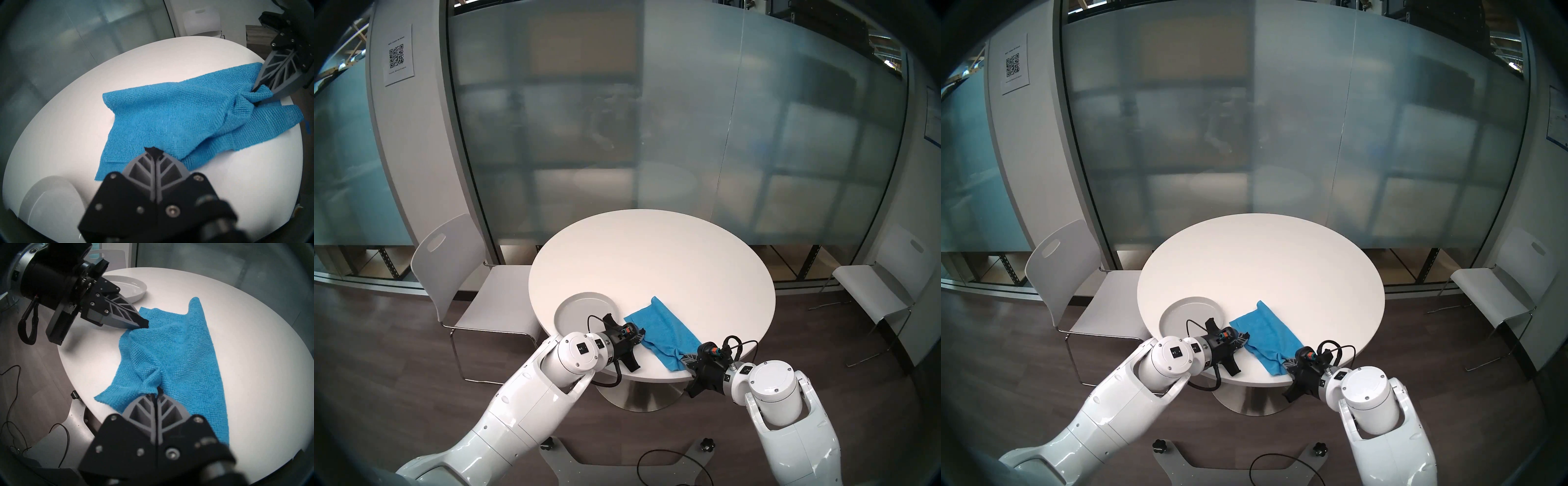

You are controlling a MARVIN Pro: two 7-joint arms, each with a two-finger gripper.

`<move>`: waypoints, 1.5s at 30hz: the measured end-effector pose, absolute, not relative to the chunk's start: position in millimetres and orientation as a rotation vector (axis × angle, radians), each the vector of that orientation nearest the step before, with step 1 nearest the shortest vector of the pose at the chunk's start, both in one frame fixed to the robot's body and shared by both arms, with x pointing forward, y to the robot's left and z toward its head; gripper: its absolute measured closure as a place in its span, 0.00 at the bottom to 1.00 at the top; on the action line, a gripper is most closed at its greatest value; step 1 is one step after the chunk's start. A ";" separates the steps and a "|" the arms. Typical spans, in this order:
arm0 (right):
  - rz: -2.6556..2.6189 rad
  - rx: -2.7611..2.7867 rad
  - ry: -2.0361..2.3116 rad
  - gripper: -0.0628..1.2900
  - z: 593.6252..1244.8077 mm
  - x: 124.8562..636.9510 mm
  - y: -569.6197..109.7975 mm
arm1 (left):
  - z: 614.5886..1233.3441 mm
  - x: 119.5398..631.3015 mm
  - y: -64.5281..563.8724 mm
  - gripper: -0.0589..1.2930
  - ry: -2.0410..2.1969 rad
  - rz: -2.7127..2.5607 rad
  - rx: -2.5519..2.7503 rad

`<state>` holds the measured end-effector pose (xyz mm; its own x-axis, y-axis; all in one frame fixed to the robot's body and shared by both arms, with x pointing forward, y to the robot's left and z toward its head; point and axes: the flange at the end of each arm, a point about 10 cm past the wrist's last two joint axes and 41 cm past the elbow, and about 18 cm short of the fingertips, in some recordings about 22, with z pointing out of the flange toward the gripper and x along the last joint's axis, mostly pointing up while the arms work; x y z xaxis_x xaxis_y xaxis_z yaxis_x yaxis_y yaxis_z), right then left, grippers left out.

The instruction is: Fold the napkin in half twice and place it beside the plate

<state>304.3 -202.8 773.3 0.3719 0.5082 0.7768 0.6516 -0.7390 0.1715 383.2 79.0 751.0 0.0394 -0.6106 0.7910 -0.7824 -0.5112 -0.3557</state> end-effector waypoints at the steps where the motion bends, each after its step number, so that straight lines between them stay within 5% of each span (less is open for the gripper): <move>1: -1.300 -2.463 -1.053 0.96 773.8 304.5 -204.2 | 751.0 383.0 79.1 0.97 -1.451 1.471 2.131; 45: -1.369 -2.555 -1.061 0.79 773.8 356.5 -252.2 | 755.9 363.1 82.3 0.97 -1.370 1.464 2.168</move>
<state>356.5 -252.2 773.8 0.3707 0.5443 0.7525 0.5928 -0.7624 0.2595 363.1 82.3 755.9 0.0864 -0.5824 0.8083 -0.7680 -0.5558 -0.3183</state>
